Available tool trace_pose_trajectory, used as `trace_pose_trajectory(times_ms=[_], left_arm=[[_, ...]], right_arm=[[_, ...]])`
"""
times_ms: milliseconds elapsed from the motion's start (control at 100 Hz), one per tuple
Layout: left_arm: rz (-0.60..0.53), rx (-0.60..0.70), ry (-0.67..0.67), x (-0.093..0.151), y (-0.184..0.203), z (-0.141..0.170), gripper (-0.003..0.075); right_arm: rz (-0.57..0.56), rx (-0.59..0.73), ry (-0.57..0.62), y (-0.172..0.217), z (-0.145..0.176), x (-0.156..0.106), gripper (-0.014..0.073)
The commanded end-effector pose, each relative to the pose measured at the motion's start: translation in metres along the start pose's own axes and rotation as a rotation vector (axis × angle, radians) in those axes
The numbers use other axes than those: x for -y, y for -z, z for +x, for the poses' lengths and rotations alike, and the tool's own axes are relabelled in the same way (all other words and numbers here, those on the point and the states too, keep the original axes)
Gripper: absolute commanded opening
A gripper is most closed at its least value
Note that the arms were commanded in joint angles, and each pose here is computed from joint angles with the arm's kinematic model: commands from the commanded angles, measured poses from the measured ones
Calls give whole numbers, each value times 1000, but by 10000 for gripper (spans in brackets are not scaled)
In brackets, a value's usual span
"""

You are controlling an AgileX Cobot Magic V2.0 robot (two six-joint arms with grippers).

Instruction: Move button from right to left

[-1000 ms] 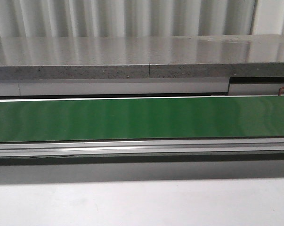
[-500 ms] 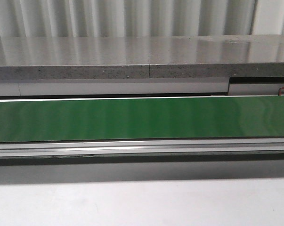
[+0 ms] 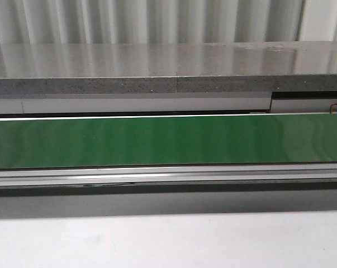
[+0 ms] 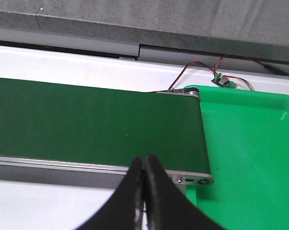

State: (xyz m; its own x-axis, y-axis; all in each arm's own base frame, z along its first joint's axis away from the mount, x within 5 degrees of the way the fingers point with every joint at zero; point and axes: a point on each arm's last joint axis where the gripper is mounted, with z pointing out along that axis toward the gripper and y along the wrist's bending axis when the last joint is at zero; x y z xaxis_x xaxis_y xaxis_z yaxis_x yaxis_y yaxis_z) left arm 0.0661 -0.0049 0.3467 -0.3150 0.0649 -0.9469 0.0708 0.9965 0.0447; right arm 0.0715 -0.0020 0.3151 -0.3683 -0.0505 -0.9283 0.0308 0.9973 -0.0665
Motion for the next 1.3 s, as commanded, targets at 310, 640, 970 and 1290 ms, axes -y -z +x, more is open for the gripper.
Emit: trace_pose_trajectory(times_ms=[310, 640, 970, 1290], left_arm=[[-43, 291, 5, -2, -11, 16, -20], [-78, 430, 44, -1, -12, 87, -20], [-47, 464, 88, 3, -31, 132, -20], [-42, 467, 113, 3, -31, 133, -20]], right_arm=[[18, 87, 3, 3, -13, 2, -67], [18, 87, 3, 3, -13, 2, -67], [18, 87, 3, 3, -13, 2, -67], [18, 87, 3, 3, -14, 2, -67]])
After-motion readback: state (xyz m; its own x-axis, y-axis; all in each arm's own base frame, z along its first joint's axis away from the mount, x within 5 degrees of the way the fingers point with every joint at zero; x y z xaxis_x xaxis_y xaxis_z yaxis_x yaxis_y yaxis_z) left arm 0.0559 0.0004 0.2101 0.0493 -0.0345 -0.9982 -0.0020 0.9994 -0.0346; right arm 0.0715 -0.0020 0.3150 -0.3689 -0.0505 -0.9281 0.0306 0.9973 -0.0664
